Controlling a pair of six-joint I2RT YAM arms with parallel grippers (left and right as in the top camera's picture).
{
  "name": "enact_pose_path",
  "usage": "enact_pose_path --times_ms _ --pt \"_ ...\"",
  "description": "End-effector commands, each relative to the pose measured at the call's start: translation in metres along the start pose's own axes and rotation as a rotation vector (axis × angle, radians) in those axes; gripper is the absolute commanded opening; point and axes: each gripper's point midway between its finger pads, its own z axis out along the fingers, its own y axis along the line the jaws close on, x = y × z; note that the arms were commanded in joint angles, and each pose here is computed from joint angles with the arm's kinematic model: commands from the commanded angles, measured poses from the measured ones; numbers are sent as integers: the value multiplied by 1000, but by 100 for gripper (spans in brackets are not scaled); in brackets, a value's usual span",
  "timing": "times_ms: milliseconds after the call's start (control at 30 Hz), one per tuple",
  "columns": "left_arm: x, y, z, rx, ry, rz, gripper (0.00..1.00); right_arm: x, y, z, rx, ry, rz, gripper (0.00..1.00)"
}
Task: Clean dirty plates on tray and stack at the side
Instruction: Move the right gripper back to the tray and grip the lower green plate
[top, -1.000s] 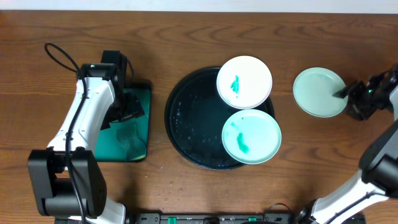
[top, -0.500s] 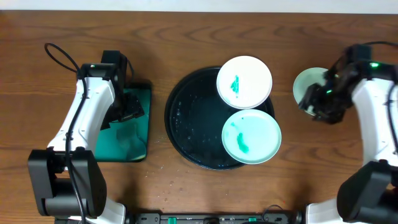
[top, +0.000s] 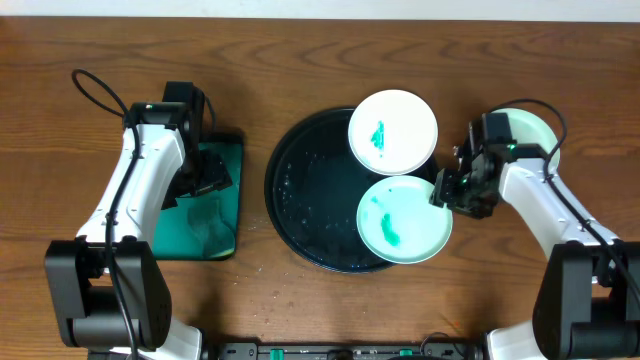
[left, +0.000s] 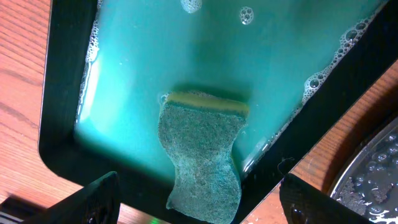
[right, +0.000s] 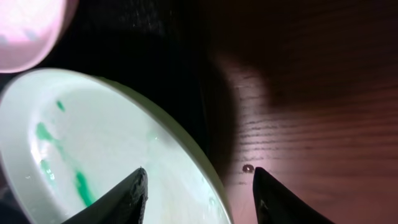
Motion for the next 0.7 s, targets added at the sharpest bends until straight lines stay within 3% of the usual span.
enact_pose_path --times_ms 0,67,133,200,433,667 --pt "4 3 7 -16 24 6 82 11 -2 15 4 18 -6 44" --pt "4 3 7 -15 24 6 82 15 -2 20 -6 24 -6 31" --pt "4 3 7 -16 24 6 82 19 -3 24 -11 29 -6 11" --pt "3 3 7 -15 22 6 82 19 -3 25 -10 29 -7 1" --pt "3 3 7 -14 21 5 82 22 4 24 -52 41 -76 1" --pt "-4 0 8 -3 -6 4 81 34 49 25 -154 44 -246 1"
